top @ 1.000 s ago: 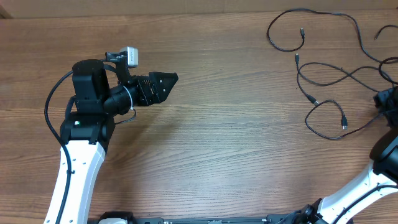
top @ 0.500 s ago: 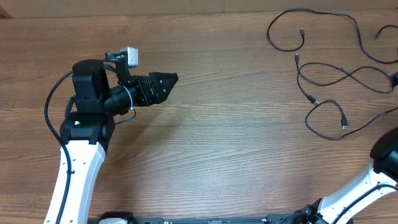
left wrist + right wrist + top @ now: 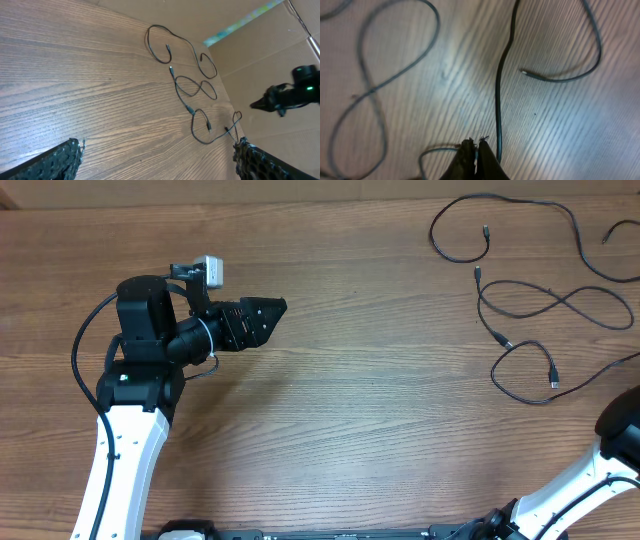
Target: Untangle cables
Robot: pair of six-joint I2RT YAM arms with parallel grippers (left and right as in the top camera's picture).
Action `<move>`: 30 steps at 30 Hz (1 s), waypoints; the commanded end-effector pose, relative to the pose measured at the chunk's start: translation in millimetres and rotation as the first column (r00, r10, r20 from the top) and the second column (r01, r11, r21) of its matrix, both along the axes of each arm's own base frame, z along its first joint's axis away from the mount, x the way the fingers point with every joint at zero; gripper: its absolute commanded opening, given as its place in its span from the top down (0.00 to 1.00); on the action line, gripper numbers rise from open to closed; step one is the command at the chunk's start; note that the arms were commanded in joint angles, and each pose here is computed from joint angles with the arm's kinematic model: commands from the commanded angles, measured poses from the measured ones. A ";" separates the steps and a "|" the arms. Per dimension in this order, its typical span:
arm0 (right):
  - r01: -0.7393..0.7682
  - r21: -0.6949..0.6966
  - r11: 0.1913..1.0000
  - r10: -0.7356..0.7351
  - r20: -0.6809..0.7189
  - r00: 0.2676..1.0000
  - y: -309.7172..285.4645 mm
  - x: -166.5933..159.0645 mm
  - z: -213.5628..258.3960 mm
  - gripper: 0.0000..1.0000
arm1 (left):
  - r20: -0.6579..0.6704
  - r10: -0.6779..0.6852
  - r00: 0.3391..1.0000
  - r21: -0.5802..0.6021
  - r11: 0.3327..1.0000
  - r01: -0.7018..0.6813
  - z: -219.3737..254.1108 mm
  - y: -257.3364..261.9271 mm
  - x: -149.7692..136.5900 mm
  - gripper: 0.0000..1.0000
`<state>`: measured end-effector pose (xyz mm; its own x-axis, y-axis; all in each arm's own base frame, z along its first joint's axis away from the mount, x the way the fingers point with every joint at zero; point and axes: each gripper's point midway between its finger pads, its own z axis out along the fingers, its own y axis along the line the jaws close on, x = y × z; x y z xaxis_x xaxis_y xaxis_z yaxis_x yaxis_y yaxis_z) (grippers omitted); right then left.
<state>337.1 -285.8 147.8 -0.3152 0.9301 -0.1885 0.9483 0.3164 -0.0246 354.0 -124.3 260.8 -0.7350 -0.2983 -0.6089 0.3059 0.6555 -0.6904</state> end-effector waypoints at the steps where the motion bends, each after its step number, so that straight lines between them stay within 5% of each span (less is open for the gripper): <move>1: 0.025 0.019 1.000 -0.024 -0.051 0.998 2.1 -11.4 -26.2 0.96 | 0.025 -0.007 1.000 0.013 1.000 0.006 5.6 0.1 2.4 0.01; 16: 0.017 0.033 0.999 -0.015 -0.076 0.997 5.4 -18.8 -88.8 0.96 | 0.031 -0.009 0.999 0.018 1.000 0.009 5.6 0.2 2.5 0.01; 30: 0.052 -0.074 0.996 -0.048 0.062 0.997 -6.7 -7.3 66.1 0.96 | 0.042 -0.018 0.999 0.029 0.999 0.016 5.5 0.1 2.3 0.01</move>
